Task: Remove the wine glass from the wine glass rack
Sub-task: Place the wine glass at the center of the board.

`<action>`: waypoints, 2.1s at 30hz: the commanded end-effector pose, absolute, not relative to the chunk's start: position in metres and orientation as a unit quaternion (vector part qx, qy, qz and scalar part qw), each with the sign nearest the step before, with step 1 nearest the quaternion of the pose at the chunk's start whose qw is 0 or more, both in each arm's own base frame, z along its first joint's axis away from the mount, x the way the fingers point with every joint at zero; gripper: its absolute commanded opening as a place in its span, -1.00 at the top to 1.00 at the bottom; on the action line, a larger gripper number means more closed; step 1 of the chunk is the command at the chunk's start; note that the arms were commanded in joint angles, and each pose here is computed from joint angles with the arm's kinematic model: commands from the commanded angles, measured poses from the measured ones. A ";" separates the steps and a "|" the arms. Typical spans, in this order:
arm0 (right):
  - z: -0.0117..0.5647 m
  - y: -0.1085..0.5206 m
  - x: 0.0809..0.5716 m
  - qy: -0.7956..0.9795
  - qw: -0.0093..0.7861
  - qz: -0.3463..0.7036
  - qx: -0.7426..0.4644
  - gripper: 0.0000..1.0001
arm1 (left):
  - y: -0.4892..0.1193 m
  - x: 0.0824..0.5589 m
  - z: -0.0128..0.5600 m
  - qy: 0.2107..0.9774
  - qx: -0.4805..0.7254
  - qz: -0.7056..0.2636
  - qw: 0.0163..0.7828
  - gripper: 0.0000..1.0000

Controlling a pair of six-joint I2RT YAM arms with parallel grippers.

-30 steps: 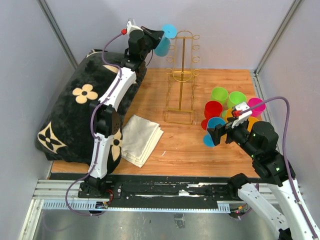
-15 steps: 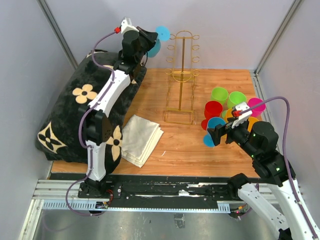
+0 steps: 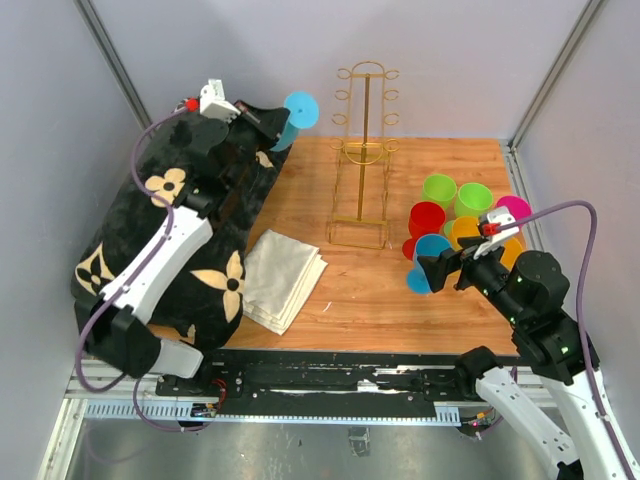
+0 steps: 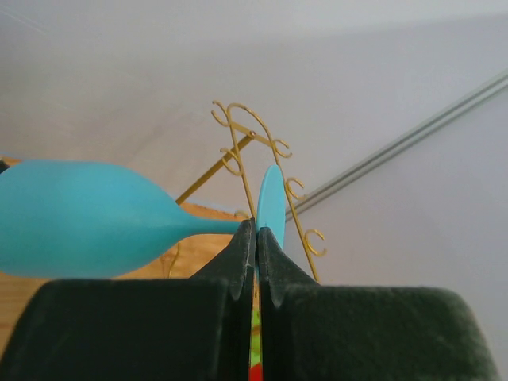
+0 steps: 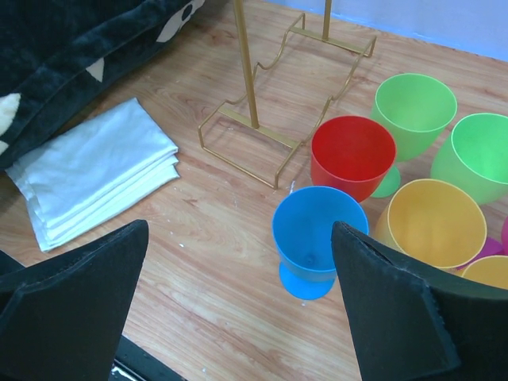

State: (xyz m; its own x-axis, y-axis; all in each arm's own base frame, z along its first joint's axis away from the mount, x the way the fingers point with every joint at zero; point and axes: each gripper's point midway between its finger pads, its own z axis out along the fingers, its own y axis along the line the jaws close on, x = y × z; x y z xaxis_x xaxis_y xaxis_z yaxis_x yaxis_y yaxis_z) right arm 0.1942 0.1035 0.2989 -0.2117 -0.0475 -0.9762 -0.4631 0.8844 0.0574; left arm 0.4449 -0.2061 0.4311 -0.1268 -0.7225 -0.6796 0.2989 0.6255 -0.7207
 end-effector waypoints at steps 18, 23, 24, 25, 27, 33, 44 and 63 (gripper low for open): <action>0.325 0.195 0.180 0.745 0.456 0.484 -0.050 -0.61 | -0.234 0.223 0.352 0.639 0.019 -0.586 0.497 0.99; 0.341 0.215 0.169 0.717 0.419 0.551 -0.079 -0.44 | -0.256 0.204 0.339 0.643 0.025 -0.600 0.475 0.99; 0.341 0.218 0.166 0.716 0.411 0.558 -0.086 -0.44 | -0.261 0.201 0.338 0.641 0.027 -0.604 0.473 0.99; 0.342 0.220 0.164 0.714 0.406 0.563 -0.092 -0.43 | -0.266 0.198 0.338 0.638 0.030 -0.610 0.469 0.99; 0.340 0.222 0.160 0.715 0.396 0.567 -0.106 -0.39 | -0.276 0.191 0.339 0.631 0.038 -0.624 0.460 0.99; 0.329 0.230 0.160 0.723 0.360 0.580 -0.103 -0.16 | -0.296 0.183 0.337 0.620 0.055 -0.646 0.442 0.99; 0.328 0.242 0.151 0.712 0.322 0.608 -0.139 0.36 | -0.300 0.179 0.330 0.624 0.058 -0.646 0.436 0.99; 0.313 0.239 0.165 0.738 0.334 0.576 -0.110 0.42 | -0.301 0.171 0.332 0.627 0.072 -0.648 0.427 0.99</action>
State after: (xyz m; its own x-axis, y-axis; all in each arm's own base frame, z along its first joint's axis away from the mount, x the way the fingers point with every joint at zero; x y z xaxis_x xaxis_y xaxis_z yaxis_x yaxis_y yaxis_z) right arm 0.1673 0.2387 0.3130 -0.7744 0.2208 -0.5929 -0.5257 0.2968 0.7972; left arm 0.1846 -0.2989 0.3178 -0.6285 -0.4780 -0.6136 0.6042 0.1968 -0.7721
